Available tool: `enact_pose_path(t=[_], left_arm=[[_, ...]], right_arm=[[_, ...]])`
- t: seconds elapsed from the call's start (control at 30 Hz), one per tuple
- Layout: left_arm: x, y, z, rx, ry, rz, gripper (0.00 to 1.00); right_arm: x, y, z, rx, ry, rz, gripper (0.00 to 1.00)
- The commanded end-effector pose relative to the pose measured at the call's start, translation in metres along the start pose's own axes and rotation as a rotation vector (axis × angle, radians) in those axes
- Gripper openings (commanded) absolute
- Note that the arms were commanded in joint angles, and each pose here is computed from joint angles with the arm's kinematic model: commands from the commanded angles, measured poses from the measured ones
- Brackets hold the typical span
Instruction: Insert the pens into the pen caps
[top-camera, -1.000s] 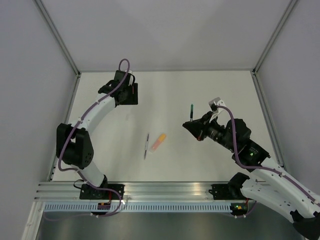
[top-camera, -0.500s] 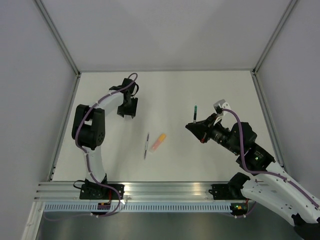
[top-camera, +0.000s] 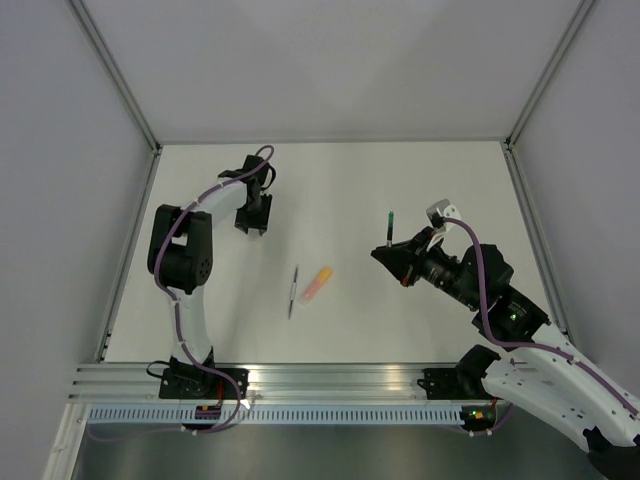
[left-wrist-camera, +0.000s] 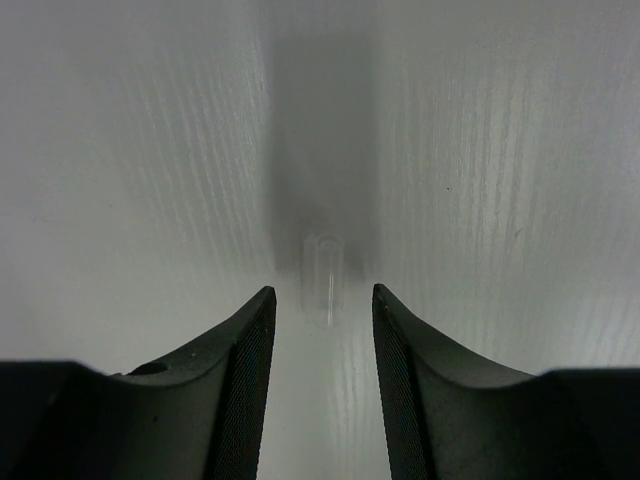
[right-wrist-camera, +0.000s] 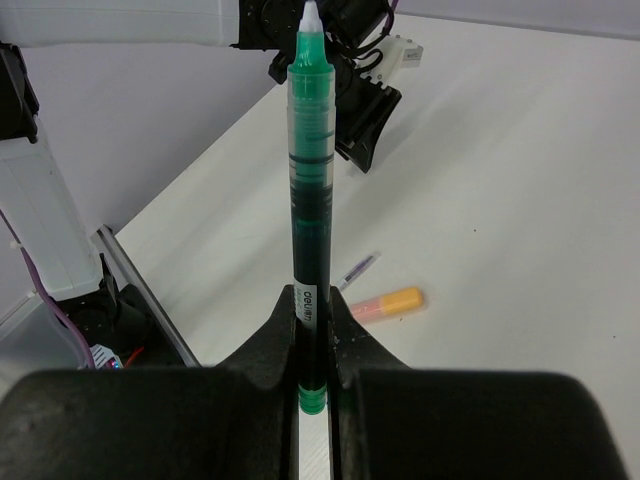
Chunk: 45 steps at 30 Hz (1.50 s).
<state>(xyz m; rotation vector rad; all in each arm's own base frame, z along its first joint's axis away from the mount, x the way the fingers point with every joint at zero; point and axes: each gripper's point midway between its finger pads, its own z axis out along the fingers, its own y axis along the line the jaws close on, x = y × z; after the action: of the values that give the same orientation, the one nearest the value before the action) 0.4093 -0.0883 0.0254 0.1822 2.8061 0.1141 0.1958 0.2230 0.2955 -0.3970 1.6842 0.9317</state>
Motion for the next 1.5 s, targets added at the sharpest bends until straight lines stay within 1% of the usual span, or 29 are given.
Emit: enact_pose_path(t=[0.0, 0.4, 0.47, 0.57, 0.6, 0.67, 0.7, 0.77, 0.8, 0.87, 0.9, 0.97, 1.03, 1.1, 1.2, 1.23, 1.27, 1.3, 1.33, 1.37, 1.4, 1.47], left_arm=[[-0.004, 0.007, 0.003, -0.011, 0.004, 0.032, 0.49], [0.005, -0.001, 0.016, 0.025, 0.062, 0.051, 0.49], [0.005, -0.001, 0.017, 0.026, 0.067, 0.050, 0.47], [0.011, 0.000, 0.020, 0.018, 0.092, 0.046, 0.42], [0.013, 0.000, 0.022, 0.015, 0.101, 0.044, 0.37], [0.016, 0.000, 0.024, 0.011, 0.113, 0.044, 0.29], [0.019, 0.001, 0.025, 0.011, 0.122, 0.042, 0.20], [0.019, -0.003, 0.024, 0.025, 0.119, 0.036, 0.13], [0.020, -0.004, 0.024, 0.034, 0.116, 0.028, 0.06], [0.018, -0.011, 0.016, 0.075, 0.097, 0.009, 0.02], [0.013, -0.014, 0.013, 0.093, 0.076, 0.004, 0.02], [0.005, -0.020, -0.001, 0.137, 0.034, -0.018, 0.02], [-0.003, -0.033, -0.014, 0.215, -0.007, -0.034, 0.02], [-0.015, -0.041, -0.036, 0.272, -0.067, -0.065, 0.02], [-0.034, -0.065, -0.077, 0.436, -0.168, -0.134, 0.02], [-0.045, -0.080, -0.095, 0.540, -0.221, -0.141, 0.02], [-0.041, -0.090, -0.105, 0.610, -0.218, -0.197, 0.02], [-0.046, -0.097, -0.132, 0.687, -0.274, -0.211, 0.02], [-0.045, -0.112, -0.155, 0.813, -0.283, -0.215, 0.02], [-0.048, -0.122, -0.168, 0.903, -0.304, -0.273, 0.02], [-0.046, -0.129, -0.200, 1.006, -0.332, -0.263, 0.02], [-0.046, -0.134, -0.223, 1.106, -0.358, -0.321, 0.02]], right_arm=[[-0.004, 0.000, -0.001, 0.000, -0.015, -0.014, 0.00], [-0.005, -0.002, -0.002, 0.010, -0.019, -0.018, 0.00], [-0.004, -0.003, -0.002, 0.013, -0.019, -0.017, 0.00], [-0.004, -0.003, -0.001, 0.012, -0.018, -0.018, 0.00], [-0.004, -0.003, -0.001, 0.012, -0.018, -0.018, 0.00], [-0.004, -0.003, -0.002, 0.012, -0.018, -0.017, 0.00], [-0.004, -0.003, -0.002, 0.014, -0.017, -0.018, 0.00], [-0.003, -0.003, -0.001, 0.014, -0.017, -0.018, 0.00], [-0.004, -0.003, -0.001, 0.013, -0.019, -0.015, 0.00], [-0.002, -0.003, -0.001, 0.012, -0.015, -0.013, 0.00], [-0.003, -0.003, -0.001, 0.011, -0.017, -0.014, 0.00], [-0.002, -0.003, 0.000, 0.010, -0.015, -0.012, 0.00], [-0.002, -0.003, 0.000, 0.008, -0.015, -0.013, 0.00], [-0.001, -0.004, 0.001, 0.012, -0.010, -0.013, 0.00], [0.005, -0.003, 0.005, -0.001, 0.008, -0.005, 0.00], [0.005, -0.001, 0.007, -0.012, 0.008, -0.003, 0.00], [0.011, 0.002, 0.011, -0.034, 0.036, 0.003, 0.00], [0.014, 0.004, 0.013, -0.051, 0.048, 0.006, 0.00], [0.016, 0.007, 0.015, -0.068, 0.059, 0.016, 0.00], [0.021, 0.011, 0.019, -0.092, 0.084, 0.019, 0.00], [0.023, 0.012, 0.020, -0.100, 0.094, 0.025, 0.00], [0.026, 0.013, 0.022, -0.111, 0.102, 0.034, 0.00]])
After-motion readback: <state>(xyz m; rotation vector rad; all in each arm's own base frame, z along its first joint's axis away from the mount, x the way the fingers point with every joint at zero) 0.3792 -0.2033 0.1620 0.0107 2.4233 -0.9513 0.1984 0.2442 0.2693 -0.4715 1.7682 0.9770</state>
